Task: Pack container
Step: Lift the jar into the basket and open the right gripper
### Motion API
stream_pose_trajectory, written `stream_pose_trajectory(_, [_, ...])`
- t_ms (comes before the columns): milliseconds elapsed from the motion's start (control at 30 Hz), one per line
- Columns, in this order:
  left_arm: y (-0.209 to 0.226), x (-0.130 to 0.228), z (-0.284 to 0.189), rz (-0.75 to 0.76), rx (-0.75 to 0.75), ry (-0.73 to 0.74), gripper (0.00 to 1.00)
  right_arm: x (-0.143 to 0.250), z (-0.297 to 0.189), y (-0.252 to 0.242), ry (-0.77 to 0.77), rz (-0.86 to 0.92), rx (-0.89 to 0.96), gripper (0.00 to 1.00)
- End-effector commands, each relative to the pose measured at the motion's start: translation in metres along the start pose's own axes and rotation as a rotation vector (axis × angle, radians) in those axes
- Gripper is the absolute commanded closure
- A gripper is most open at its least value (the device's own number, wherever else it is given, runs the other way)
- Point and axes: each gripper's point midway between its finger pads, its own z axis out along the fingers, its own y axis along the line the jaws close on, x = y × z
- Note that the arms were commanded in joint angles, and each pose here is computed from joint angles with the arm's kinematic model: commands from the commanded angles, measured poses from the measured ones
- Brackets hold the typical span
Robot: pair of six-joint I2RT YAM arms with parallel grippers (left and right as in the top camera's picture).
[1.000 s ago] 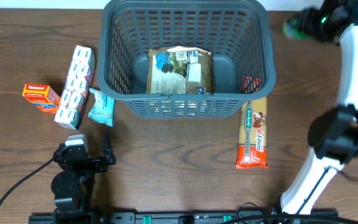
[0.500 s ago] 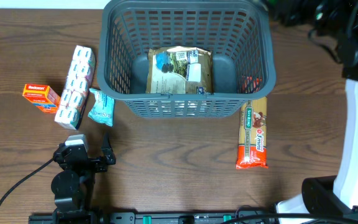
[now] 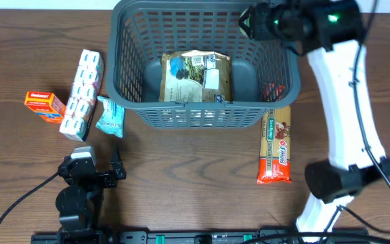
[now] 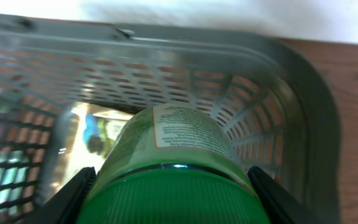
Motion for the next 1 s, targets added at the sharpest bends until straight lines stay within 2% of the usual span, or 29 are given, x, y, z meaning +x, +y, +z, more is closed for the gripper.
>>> stream_pose_trajectory(0, [0.003, 0.010, 0.003, 0.011, -0.012, 0.021, 0.02, 0.002, 0.017, -0.005, 0.016, 0.010, 0.044, 0.64])
stream_pose_trajectory(33, [0.003, 0.010, 0.003, 0.011, -0.012, 0.021, 0.02, 0.003, 0.019, -0.005, 0.022, 0.009, 0.045, 0.60])
stream_pose_trajectory(67, [0.003, 0.010, 0.003, 0.011, -0.012, 0.021, 0.02, 0.003, 0.019, -0.005, 0.022, 0.006, 0.045, 0.47])
stream_pose_trajectory(100, [0.003, 0.010, 0.003, 0.011, -0.012, 0.021, 0.02, 0.002, 0.019, -0.005, 0.019, 0.006, 0.045, 0.29])
stream_pose_trajectory(133, [0.003, 0.010, 0.003, 0.011, -0.012, 0.021, 0.01, -0.001, 0.015, -0.004, 0.007, 0.003, 0.043, 0.19])
stream_pose_trajectory(200, [0.003, 0.010, 0.003, 0.011, -0.012, 0.021, 0.01, -0.008, 0.000, -0.004, -0.028, -0.012, 0.039, 0.07])
stream_pose_trajectory(400, [0.003, 0.010, 0.003, 0.011, -0.012, 0.021, 0.01, -0.026, -0.076, -0.022, -0.166, -0.014, 0.104, 0.03])
stream_pose_trajectory(567, [0.003, 0.010, 0.003, 0.011, -0.012, 0.021, 0.01, -0.013, -0.123, -0.047, -0.185, 0.027, 0.155, 0.02])
stream_pose_trajectory(800, [0.003, 0.010, 0.003, 0.011, -0.012, 0.021, 0.02, 0.014, -0.149, -0.110, -0.121, 0.169, 0.280, 0.01])
stream_pose_trajectory(967, [0.003, 0.010, 0.003, 0.011, -0.012, 0.021, 0.02, 0.032, -0.147, -0.165, -0.054, 0.296, 0.328, 0.01])
